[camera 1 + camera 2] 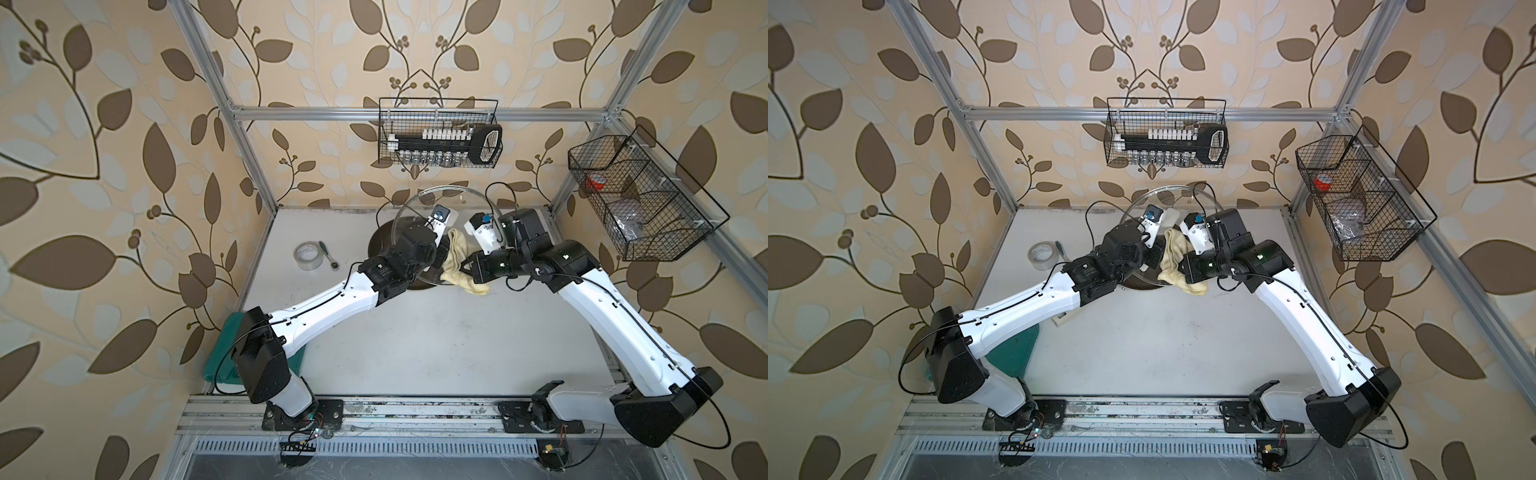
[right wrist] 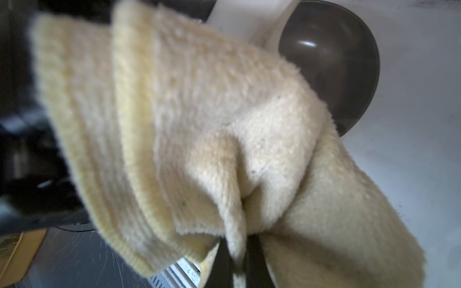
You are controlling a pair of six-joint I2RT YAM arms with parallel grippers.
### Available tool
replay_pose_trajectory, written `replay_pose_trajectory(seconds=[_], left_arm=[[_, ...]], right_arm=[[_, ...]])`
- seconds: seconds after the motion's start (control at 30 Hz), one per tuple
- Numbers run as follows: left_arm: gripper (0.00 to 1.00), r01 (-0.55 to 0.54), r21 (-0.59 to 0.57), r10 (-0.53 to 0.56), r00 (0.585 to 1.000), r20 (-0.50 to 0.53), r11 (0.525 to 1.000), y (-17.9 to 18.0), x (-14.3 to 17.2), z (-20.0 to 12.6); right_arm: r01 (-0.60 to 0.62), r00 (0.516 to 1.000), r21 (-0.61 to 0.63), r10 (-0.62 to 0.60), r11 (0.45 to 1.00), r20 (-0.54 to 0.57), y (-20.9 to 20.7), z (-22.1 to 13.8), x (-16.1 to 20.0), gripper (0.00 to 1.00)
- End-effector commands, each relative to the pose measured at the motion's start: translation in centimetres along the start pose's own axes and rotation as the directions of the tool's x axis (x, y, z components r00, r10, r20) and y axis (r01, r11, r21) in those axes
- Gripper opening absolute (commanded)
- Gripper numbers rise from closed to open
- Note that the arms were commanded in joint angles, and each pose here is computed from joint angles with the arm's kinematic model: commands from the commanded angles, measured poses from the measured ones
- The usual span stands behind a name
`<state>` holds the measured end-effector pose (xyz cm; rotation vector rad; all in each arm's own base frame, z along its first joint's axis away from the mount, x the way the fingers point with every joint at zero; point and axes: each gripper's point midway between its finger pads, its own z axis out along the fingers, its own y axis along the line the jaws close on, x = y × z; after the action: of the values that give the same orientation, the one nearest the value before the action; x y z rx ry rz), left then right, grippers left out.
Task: Wipe the pot lid with a cloth
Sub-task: Wipe the pot lid.
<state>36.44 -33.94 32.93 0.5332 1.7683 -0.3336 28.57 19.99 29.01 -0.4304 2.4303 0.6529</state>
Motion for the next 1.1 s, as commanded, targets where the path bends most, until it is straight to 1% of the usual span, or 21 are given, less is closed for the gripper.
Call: replay_pose_trajectory(seconds=[0.0, 0.1, 0.13, 0.23, 0.27, 0.33, 0.4, 0.5, 0.57, 0.7, 0.77, 0.8, 0.83, 0.93, 1.03, 1.07], left_arm=[[0.0, 0.18, 0.003, -0.162, 0.883, 0.441, 0.984, 2.4, -14.4, -6.2], [0.0, 0.139, -0.006, -0.123, 0.889, 0.441, 0.99, 2.3, -14.2, -6.5], [0.0, 0.106, 0.008, -0.099, 0.89, 0.444, 0.994, 1.9, -14.2, -6.6], [0.0, -0.075, 0.072, 0.033, 0.887, 0.461, 0.995, -0.5, -13.8, -6.7], [0.0, -0.118, 0.088, 0.06, 0.868, 0.493, 0.989, -0.8, -14.5, -8.1], [0.0, -0.2, 0.1, 0.122, 0.85, 0.512, 0.975, -1.6, -14.4, -8.6], [0.0, -0.311, 0.115, 0.205, 0.821, 0.533, 0.943, -2.8, -14.1, -9.0], [0.0, -0.459, 0.117, 0.321, 0.759, 0.566, 0.881, -4.2, -13.4, -9.6], [0.0, -0.571, 0.12, 0.411, 0.705, 0.578, 0.812, -5.3, -12.5, -9.8], [0.0, -0.706, 0.111, 0.522, 0.61, 0.596, 0.699, -6.6, -10.8, -9.8], [0.0, -0.755, 0.121, 0.561, 0.575, 0.596, 0.645, -7.2, -10.0, -9.8], [0.0, -0.77, 0.124, 0.575, 0.562, 0.594, 0.626, -7.4, -9.7, -9.7], [0.0, -0.779, 0.122, 0.585, 0.554, 0.593, 0.615, -7.4, -9.6, -9.6], [0.0, -0.79, 0.109, 0.598, 0.539, 0.593, 0.604, -7.4, -9.5, -9.4], [0.0, -0.781, 0.102, 0.599, 0.548, 0.584, 0.616, -7.2, -9.6, -9.1], [0.0, -0.771, 0.101, 0.593, 0.56, 0.579, 0.629, -7.1, -9.7, -8.9]], right_arm=[[-0.024, 0.999, 0.061, 0.022, 0.998, 0.048, -1.1, -0.5, -1.4, 0.0], [-0.062, 0.996, 0.098, 0.056, 0.993, 0.063, -3.5, -1.4, -1.4, 0.0], [-0.079, 0.995, 0.113, 0.071, 0.99, 0.072, -4.5, -1.9, -1.5, 0.0], [-0.121, 0.989, 0.158, 0.105, 0.98, 0.102, -7.3, -3.2, -1.8, 0.0], [-0.136, 0.987, 0.173, 0.118, 0.976, 0.111, -8.3, -3.4, -1.9, 0.0], [-0.161, 0.982, 0.198, 0.137, 0.967, 0.131, -9.9, -3.9, -2.5, 0.0], [-0.19, 0.976, 0.223, 0.159, 0.956, 0.15, -11.5, -4.2, -3.1, 0.0], [-0.174, 0.977, 0.258, 0.135, 0.95, 0.163, -12.7, -4.4, -4.6, 0.0], [-0.165, 0.978, 0.256, 0.124, 0.953, 0.168, -13.0, -4.0, -5.9, 0.0], [-0.144, 0.976, 0.213, 0.103, 0.966, 0.19, -12.3, -2.7, -8.4, 0.0], [-0.089, 0.985, 0.199, 0.057, 0.976, 0.162, -10.8, -1.4, -9.2, 0.0], [-0.062, 0.988, 0.194, 0.033, 0.979, 0.15, -10.0, -0.9, -9.4, 0.0], [-0.032, 0.991, 0.179, 0.008, 0.983, 0.133, -8.9, -0.1, -9.6, 0.0], [0.035, 0.993, 0.13, -0.049, 0.991, 0.104, -5.6, 1.8, -9.9, 0.0], [0.082, 0.991, 0.098, -0.091, 0.992, 0.094, -2.8, 3.1, -10.2, 0.0], [0.076, 0.992, 0.098, -0.085, 0.992, 0.094, -2.6, 3.3, -10.2, 0.0]])
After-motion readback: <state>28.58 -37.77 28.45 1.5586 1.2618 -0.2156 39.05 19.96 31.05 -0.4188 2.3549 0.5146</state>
